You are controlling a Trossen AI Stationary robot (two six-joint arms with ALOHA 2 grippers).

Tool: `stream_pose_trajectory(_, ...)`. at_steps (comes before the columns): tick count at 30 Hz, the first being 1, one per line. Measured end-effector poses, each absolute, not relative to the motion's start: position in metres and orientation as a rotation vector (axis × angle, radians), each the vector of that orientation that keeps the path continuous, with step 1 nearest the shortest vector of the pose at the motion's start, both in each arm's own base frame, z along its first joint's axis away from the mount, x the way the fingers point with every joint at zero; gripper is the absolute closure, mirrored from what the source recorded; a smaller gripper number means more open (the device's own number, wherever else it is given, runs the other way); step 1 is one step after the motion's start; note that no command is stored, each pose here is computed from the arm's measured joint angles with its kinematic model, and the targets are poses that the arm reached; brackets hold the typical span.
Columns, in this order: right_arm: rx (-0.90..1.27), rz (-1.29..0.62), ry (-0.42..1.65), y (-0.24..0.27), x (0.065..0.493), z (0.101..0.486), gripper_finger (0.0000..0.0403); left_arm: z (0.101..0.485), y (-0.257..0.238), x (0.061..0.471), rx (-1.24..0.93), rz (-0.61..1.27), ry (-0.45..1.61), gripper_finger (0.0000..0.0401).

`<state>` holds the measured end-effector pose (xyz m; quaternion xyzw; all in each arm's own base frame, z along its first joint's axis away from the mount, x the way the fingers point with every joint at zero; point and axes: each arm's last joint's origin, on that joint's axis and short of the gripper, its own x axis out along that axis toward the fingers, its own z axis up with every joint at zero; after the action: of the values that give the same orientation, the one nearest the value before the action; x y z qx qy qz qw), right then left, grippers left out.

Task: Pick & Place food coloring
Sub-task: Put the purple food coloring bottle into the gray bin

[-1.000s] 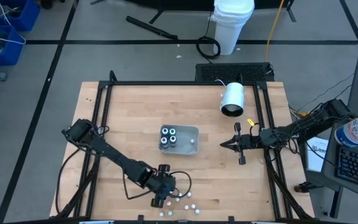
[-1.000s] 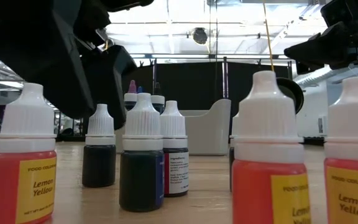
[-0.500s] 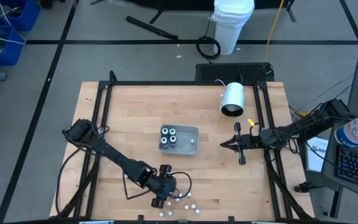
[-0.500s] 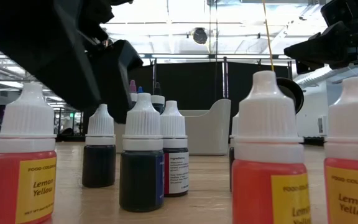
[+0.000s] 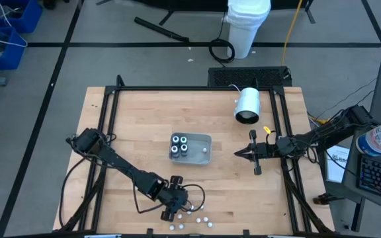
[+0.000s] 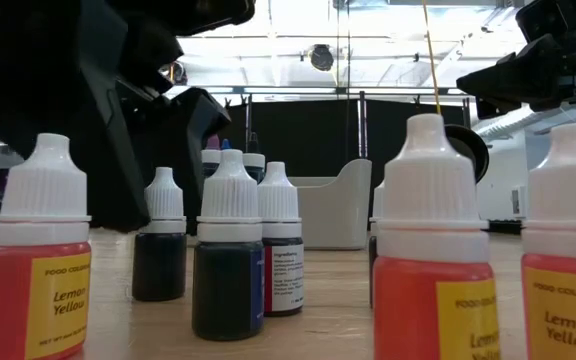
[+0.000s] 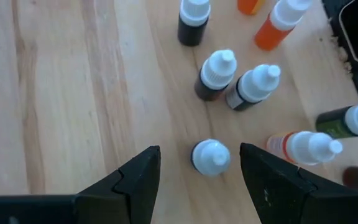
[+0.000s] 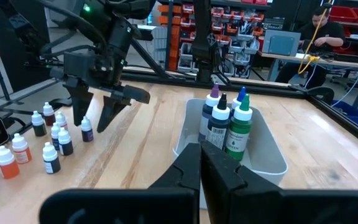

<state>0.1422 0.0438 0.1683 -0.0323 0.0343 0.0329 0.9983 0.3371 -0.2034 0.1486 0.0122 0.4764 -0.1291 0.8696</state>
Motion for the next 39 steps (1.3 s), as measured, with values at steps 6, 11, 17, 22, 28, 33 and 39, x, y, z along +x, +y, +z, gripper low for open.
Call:
stream_pose_trajectory(6,-0.064,0.065,0.068,0.044,0.142,0.168,0.0403,0.148,-0.203,0.337,0.038,-0.275,0.998,0.0191)
stream_pose_trajectory(11,-0.064,0.065,0.068,0.044,0.142,0.168,0.0403,0.148,-0.203,0.337,0.044,-0.279,0.996,0.0256)
stream_pose_trajectory(17,-0.065,0.065,0.068,0.044,0.142,0.168,0.0403,0.149,-0.204,0.337,0.04,-0.318,1.001,0.0342)
stream_pose_trajectory(22,-0.065,0.065,0.068,0.044,0.142,0.168,0.0403,0.149,-0.206,0.336,0.053,-0.345,1.002,0.0344)
stream_pose_trajectory(28,-0.065,0.065,0.068,0.044,0.142,0.168,0.0403,0.155,-0.207,0.334,0.077,-0.362,1.003,0.0331)
stream_pose_trajectory(33,-0.065,0.065,0.068,0.044,0.142,0.168,0.0403,0.173,-0.21,0.335,0.142,-0.337,1.024,0.0339)
stream_pose_trajectory(39,-0.062,0.065,0.069,0.044,0.142,0.168,0.0403,0.208,-0.217,0.338,0.275,-0.311,1.054,0.0339)
